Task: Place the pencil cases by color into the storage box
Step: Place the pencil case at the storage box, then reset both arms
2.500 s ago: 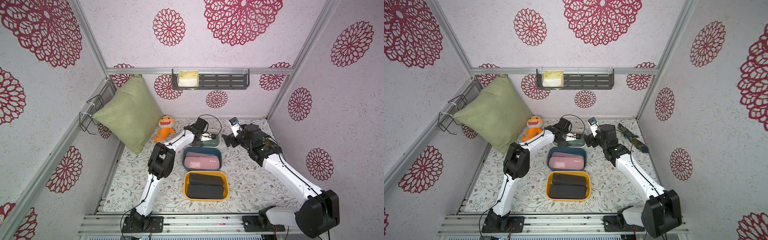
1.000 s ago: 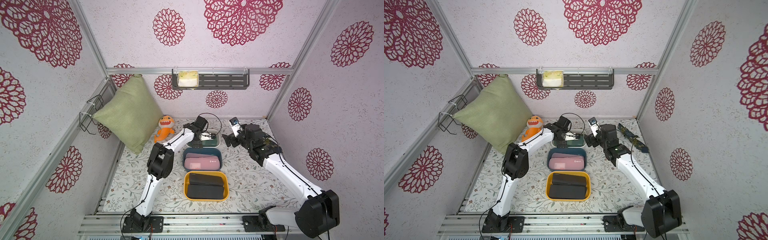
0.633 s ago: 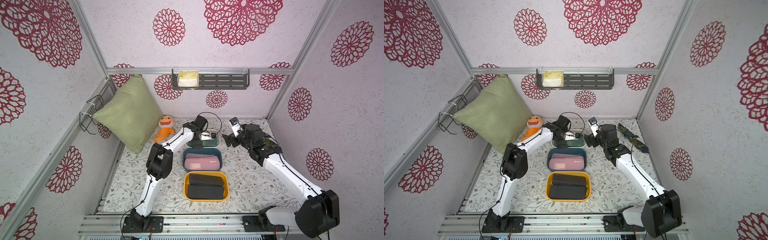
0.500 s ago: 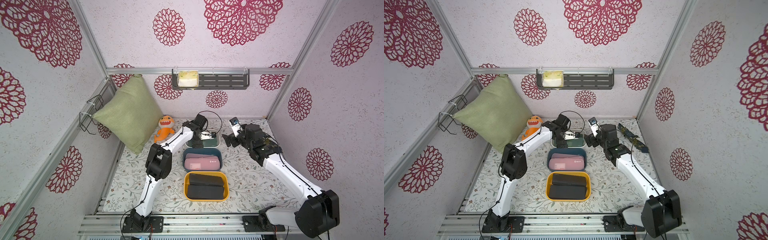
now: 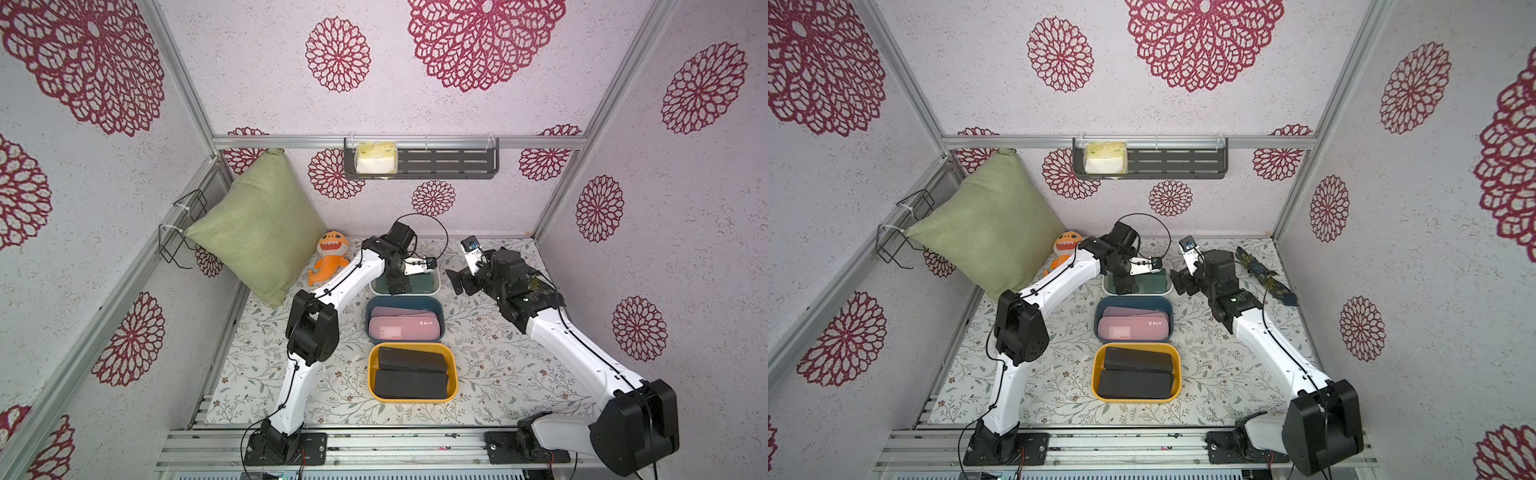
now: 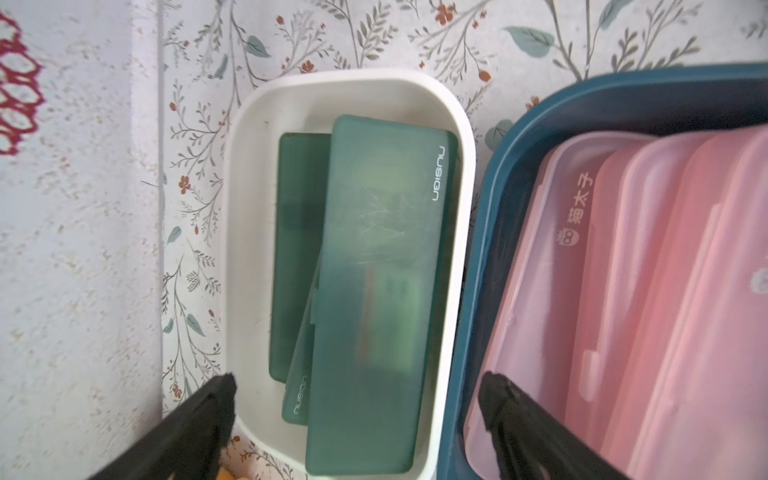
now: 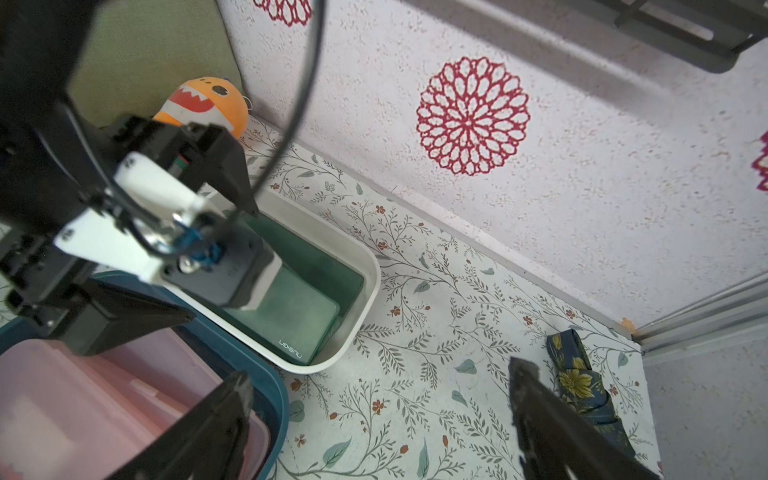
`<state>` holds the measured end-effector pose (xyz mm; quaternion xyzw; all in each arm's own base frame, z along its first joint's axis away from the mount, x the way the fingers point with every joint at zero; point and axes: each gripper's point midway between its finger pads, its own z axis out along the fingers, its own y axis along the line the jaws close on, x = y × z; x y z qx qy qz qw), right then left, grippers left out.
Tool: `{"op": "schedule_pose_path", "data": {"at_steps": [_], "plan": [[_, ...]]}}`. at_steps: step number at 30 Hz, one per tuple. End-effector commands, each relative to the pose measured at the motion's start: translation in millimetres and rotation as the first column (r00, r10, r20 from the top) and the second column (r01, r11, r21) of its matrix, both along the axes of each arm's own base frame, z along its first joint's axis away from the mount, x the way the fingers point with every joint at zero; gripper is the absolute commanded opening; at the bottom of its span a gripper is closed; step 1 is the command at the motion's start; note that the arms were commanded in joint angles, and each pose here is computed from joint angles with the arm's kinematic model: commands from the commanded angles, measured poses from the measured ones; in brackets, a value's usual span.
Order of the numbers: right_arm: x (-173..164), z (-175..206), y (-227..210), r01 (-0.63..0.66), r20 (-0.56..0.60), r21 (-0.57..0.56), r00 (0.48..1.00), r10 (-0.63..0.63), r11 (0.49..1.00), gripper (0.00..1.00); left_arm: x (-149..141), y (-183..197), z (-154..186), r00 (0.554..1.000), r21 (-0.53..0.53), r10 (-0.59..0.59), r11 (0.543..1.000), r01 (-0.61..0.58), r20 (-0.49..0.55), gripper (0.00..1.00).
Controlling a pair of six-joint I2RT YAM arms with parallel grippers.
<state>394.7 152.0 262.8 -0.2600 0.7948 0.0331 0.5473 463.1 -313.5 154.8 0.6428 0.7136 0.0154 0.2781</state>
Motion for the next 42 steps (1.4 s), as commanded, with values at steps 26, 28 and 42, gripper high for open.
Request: {"op": "schedule_pose_path", "data": {"at_steps": [26, 28, 42], "plan": [[-33, -106, -160, 0.550, 0.066, 0.244, 0.813, -0.579, 0.799, 0.99, -99, 353, 114, 0.046, -0.870, 0.998, -0.017, -0.494, -0.046, 0.97], [-41, -107, -162, 0.535, 0.119, 0.266, 0.807, -0.578, 0.802, 0.99, -110, 368, 103, -0.013, -0.879, 0.999, -0.034, -0.476, -0.032, 0.97], [-54, -113, -168, 0.456, 0.269, 0.416, 0.765, -0.585, 0.787, 0.98, -117, 412, 5, -0.063, -0.882, 0.995, -0.101, -0.460, -0.081, 0.97]]}}
